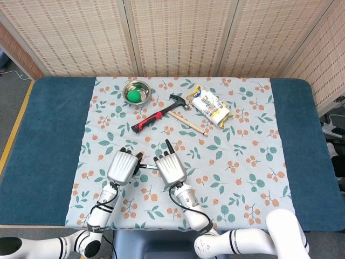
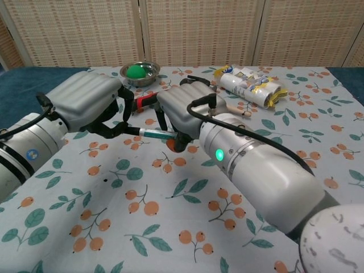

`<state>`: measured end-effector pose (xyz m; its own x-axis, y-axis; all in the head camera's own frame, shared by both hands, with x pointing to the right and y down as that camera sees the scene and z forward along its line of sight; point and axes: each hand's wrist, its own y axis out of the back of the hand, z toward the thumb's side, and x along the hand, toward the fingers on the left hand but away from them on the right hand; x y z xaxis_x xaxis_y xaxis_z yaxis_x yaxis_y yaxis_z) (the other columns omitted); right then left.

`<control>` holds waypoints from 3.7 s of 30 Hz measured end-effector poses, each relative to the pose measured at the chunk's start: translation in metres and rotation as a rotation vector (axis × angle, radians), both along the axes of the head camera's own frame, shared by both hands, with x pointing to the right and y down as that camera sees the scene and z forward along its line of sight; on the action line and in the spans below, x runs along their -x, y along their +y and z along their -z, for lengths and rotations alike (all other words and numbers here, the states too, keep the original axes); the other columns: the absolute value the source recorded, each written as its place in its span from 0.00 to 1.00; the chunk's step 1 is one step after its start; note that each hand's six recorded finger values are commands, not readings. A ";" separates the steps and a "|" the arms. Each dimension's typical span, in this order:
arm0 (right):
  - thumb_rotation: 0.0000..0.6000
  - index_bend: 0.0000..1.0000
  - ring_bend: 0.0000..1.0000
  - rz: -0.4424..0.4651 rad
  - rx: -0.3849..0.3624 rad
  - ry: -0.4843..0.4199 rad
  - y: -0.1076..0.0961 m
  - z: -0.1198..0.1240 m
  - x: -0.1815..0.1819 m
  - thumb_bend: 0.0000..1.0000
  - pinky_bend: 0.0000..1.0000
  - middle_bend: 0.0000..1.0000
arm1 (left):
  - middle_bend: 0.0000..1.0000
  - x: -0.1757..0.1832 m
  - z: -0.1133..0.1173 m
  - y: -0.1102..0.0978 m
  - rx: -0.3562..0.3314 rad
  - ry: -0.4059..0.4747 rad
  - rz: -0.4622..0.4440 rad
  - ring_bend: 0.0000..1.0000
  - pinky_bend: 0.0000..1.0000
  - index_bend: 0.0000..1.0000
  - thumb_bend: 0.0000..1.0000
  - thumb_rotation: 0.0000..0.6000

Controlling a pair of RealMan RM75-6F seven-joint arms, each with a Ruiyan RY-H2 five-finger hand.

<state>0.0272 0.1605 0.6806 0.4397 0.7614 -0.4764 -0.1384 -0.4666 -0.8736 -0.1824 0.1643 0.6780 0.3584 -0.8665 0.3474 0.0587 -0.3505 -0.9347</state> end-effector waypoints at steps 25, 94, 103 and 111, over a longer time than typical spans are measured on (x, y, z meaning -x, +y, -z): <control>1.00 0.89 0.41 -0.005 0.012 -0.008 0.001 0.004 -0.005 0.44 0.01 0.69 | 0.47 0.002 0.001 0.008 0.110 -0.025 -0.048 0.29 0.38 0.42 0.39 1.00; 1.00 0.87 0.41 -0.028 0.015 0.098 -0.004 -0.019 -0.068 0.44 0.01 0.69 | 0.74 0.026 -0.022 0.011 0.051 -0.056 -0.018 0.61 0.50 0.66 0.54 1.00; 1.00 0.08 0.23 -0.026 0.072 0.103 0.012 -0.048 -0.083 0.41 0.01 0.31 | 0.20 0.031 -0.044 0.024 0.185 -0.053 -0.016 0.24 0.43 0.10 0.43 1.00; 1.00 0.00 0.16 -0.039 0.119 0.099 0.017 -0.045 -0.090 0.33 0.00 0.21 | 0.15 0.034 -0.042 0.025 0.229 -0.031 0.007 0.19 0.43 0.03 0.40 1.00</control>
<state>0.1168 0.1771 0.7253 0.3572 0.7124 -0.6041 -0.2008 -0.5731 -0.7945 -0.2165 0.1893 0.7201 0.3389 -0.7659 0.5464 0.0836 -0.5540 -0.8283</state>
